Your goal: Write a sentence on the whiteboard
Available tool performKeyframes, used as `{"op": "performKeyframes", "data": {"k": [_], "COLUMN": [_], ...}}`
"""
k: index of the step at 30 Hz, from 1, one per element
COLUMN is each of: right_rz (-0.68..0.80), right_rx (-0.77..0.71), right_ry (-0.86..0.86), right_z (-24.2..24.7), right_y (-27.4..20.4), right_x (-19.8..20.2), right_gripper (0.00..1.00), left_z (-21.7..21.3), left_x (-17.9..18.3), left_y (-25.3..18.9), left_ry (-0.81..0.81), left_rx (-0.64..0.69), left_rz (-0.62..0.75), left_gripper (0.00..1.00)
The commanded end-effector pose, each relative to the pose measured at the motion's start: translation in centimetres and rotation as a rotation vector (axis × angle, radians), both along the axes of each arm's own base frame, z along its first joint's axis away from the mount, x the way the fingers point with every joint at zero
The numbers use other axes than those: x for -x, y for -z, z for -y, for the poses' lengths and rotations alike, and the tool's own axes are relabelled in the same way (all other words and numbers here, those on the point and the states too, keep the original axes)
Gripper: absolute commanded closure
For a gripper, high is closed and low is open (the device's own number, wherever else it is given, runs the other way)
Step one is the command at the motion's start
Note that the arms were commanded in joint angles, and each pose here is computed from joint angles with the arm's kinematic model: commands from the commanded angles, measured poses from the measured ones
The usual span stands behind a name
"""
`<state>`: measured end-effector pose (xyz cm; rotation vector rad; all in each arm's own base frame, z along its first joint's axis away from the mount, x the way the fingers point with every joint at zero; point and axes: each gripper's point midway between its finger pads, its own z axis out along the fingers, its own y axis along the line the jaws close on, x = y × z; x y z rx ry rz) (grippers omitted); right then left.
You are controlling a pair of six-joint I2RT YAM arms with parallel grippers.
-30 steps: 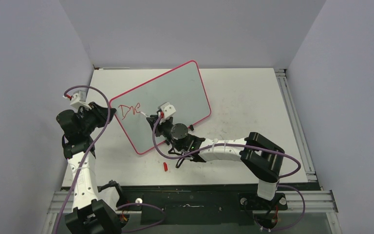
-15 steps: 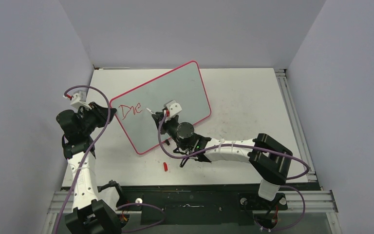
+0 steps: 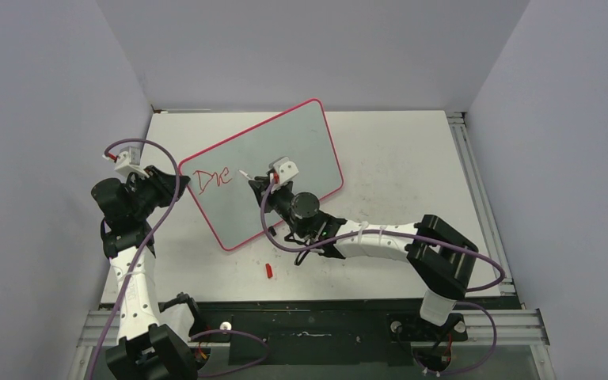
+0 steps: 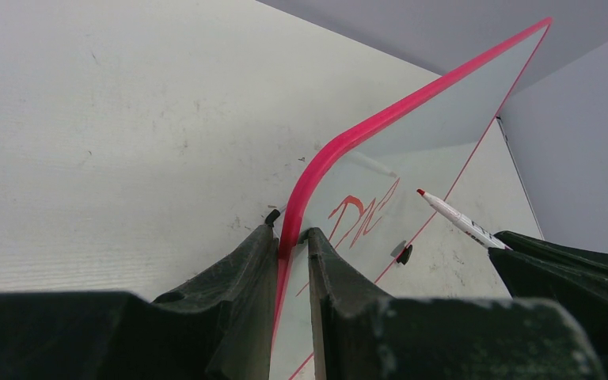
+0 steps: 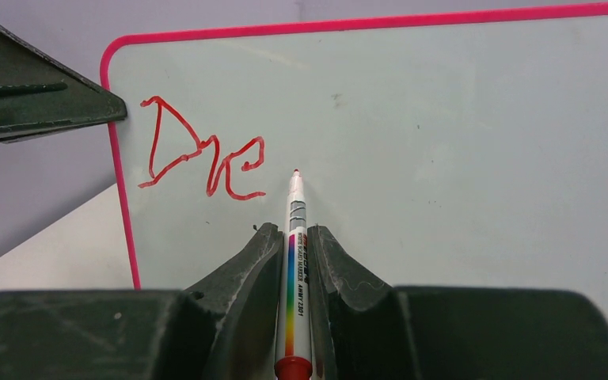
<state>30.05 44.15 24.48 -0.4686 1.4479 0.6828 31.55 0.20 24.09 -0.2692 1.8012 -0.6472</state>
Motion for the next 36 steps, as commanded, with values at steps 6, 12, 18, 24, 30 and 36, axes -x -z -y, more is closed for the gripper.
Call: {"op": "performKeyframes", "data": {"k": [6, 12, 18, 24, 30, 36], "right_rz": [0.053, 0.051, 0.042, 0.041, 0.054, 0.038], "right_rx": [-0.105, -0.107, -0.103, -0.103, -0.098, -0.084], "right_ry": [-0.025, -0.024, -0.019, -0.018, -0.047, -0.064], "right_z": [-0.8, -1.1, -1.2, -1.3, -1.8, -2.0], "right_y": [-3.8, -3.7, -3.3, -3.1, -3.4, -2.6], "right_x": [-0.8, -1.3, -1.7, -1.9, -1.7, -1.3], "right_gripper": [0.95, 0.95, 0.95, 0.95, 0.95, 0.95], "left_z": [0.7, 0.7, 0.7, 0.7, 0.7, 0.7], "left_x": [0.0, 0.0, 0.0, 0.0, -0.1, 0.0], "left_y": [-0.6, -0.5, -0.5, -0.5, -0.4, -0.5], "left_ry": [0.039, 0.039, 0.041, 0.041, 0.041, 0.041], "left_rx": [-0.003, -0.002, 0.000, 0.000, 0.000, 0.000], "left_rz": [0.020, 0.018, 0.016, 0.016, 0.015, 0.015], "left_gripper": [0.82, 0.82, 0.82, 0.82, 0.82, 0.82]}}
